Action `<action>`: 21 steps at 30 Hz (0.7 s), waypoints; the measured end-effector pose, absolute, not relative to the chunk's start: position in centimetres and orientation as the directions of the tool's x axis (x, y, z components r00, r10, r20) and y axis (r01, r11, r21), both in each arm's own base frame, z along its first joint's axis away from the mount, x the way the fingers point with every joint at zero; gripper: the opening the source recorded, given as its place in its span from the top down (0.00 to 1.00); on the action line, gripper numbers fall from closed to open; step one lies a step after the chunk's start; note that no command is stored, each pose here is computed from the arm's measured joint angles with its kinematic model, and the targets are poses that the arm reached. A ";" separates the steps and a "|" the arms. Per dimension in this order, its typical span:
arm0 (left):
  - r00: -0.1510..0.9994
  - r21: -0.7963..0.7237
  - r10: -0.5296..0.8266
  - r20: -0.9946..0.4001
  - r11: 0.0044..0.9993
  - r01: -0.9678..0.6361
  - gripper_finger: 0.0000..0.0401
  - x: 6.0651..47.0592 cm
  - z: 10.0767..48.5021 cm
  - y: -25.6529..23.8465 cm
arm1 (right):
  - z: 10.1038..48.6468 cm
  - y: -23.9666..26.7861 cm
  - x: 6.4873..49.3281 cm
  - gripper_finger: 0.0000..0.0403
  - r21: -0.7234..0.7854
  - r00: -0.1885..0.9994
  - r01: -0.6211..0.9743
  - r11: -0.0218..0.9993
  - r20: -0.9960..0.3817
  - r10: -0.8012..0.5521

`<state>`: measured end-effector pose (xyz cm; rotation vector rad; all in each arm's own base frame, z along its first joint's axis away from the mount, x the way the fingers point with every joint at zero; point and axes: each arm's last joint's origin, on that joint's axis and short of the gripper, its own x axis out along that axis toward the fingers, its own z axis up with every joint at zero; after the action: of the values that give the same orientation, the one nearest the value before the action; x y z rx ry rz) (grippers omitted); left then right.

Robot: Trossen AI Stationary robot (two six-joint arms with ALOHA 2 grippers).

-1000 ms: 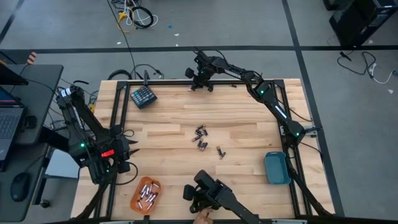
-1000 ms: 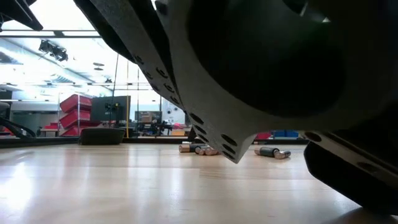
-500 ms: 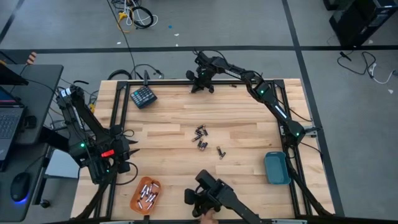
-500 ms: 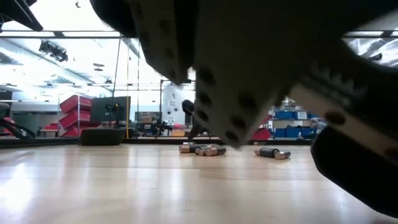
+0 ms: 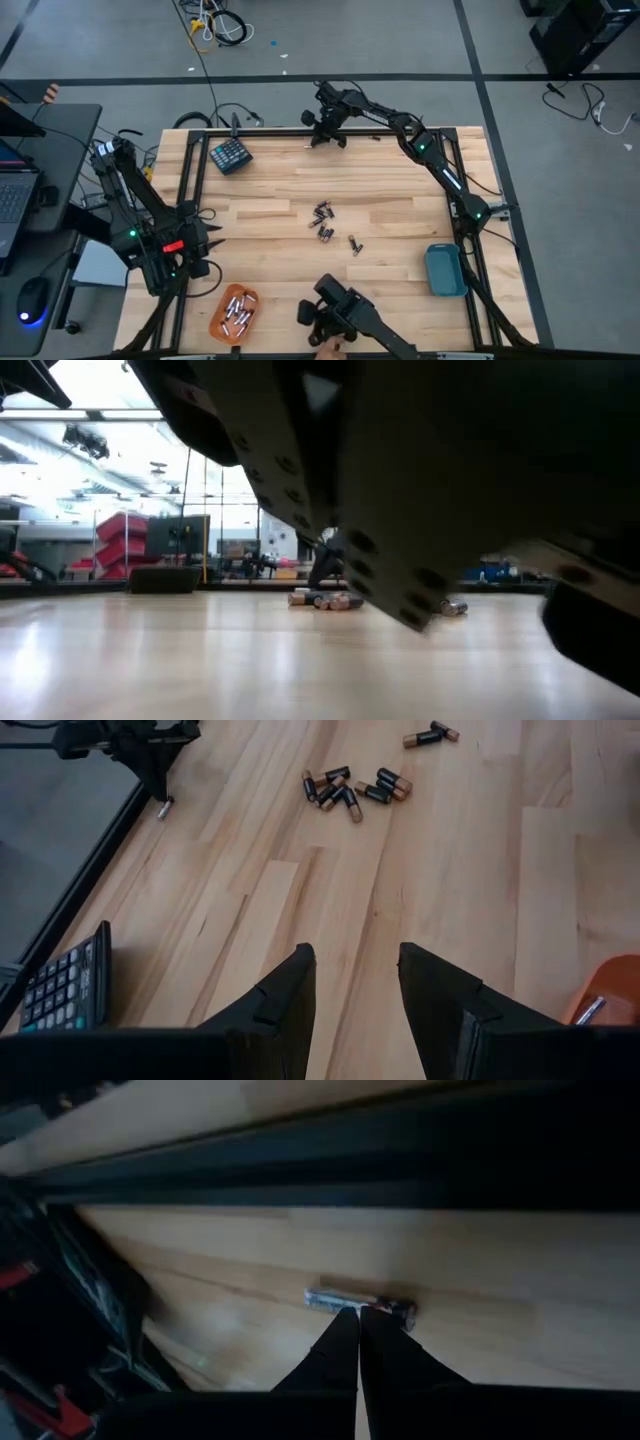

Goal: Sort batteries
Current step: Put the silver battery into the orange bin

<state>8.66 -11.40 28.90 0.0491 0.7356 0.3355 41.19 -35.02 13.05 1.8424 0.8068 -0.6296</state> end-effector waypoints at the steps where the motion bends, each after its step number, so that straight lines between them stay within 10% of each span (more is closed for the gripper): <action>1: 0.692 0.158 0.316 -0.650 0.946 -0.283 0.65 8.7 28.9 -11.4 | 13.1 -34.9 41.0 0.99 0.566 0.634 0.771 -0.292 -0.728 0.260; 13: 0.686 0.156 0.312 -0.657 0.947 -0.281 0.65 8.7 28.9 -11.4 | 14.3 -34.2 40.4 0.99 0.667 0.691 0.698 -0.261 -0.532 0.489; 21: 0.696 0.163 0.321 -0.642 0.944 -0.285 0.65 8.7 28.9 -11.4 | 14.9 -35.5 39.6 1.00 0.541 0.596 0.797 -0.267 -0.777 0.204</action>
<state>8.67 -11.38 28.94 0.0523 0.7253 0.3385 39.65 -35.46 14.87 1.7854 0.8187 -0.7142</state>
